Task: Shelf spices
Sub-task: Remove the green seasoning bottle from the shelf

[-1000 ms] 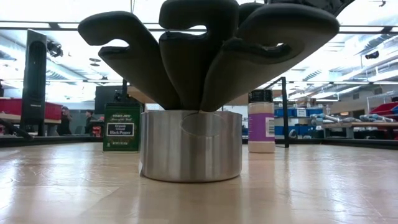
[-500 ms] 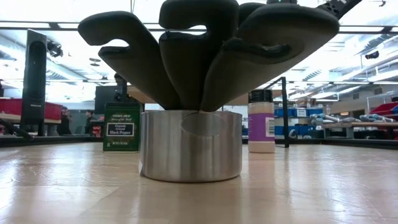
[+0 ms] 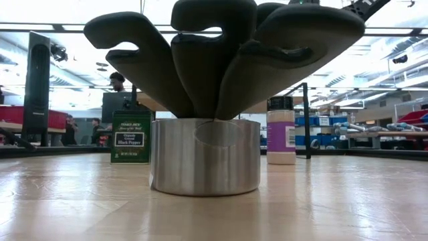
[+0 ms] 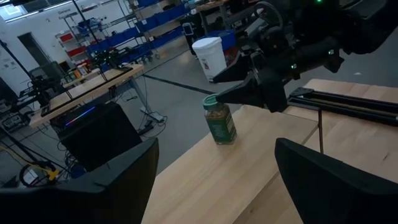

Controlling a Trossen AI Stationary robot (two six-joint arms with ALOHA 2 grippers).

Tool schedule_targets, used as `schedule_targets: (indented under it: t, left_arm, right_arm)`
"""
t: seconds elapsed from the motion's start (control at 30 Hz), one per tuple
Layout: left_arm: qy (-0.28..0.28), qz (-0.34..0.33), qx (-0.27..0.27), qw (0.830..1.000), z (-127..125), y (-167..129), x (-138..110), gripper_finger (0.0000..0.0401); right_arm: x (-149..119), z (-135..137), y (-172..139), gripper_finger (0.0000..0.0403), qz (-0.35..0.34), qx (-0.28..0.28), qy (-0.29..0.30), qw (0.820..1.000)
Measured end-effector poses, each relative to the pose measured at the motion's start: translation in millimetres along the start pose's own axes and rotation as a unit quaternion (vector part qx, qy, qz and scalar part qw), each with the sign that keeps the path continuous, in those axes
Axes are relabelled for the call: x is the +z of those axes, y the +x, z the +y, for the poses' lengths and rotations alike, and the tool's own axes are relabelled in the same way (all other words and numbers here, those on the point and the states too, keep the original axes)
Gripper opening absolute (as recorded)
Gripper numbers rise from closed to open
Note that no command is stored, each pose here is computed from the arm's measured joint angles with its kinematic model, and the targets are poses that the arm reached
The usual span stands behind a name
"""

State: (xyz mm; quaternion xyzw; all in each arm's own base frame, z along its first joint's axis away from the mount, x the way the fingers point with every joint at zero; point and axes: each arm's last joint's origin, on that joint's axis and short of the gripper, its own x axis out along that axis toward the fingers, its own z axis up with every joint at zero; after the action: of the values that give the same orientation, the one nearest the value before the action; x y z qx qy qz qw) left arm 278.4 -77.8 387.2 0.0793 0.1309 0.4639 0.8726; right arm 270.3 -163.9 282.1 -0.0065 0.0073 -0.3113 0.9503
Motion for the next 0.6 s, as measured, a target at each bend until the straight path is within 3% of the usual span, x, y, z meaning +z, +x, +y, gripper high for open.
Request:
schedule_targets:
  t: [0.43, 0.6]
  left_arm:
    - [-0.005, -0.001, -0.001, 1.000, 0, 0, 1, 0.0325]
    - [-0.005, 0.000, -0.003, 1.000, 0, 0, 1, 0.0325]
  right_arm:
    - [-4, 6, -1, 0.0399, 0.021, -0.001, 0.036, 0.999]
    - [-1, 16, -2, 0.0392, 0.009, -0.052, -0.020, 0.998]
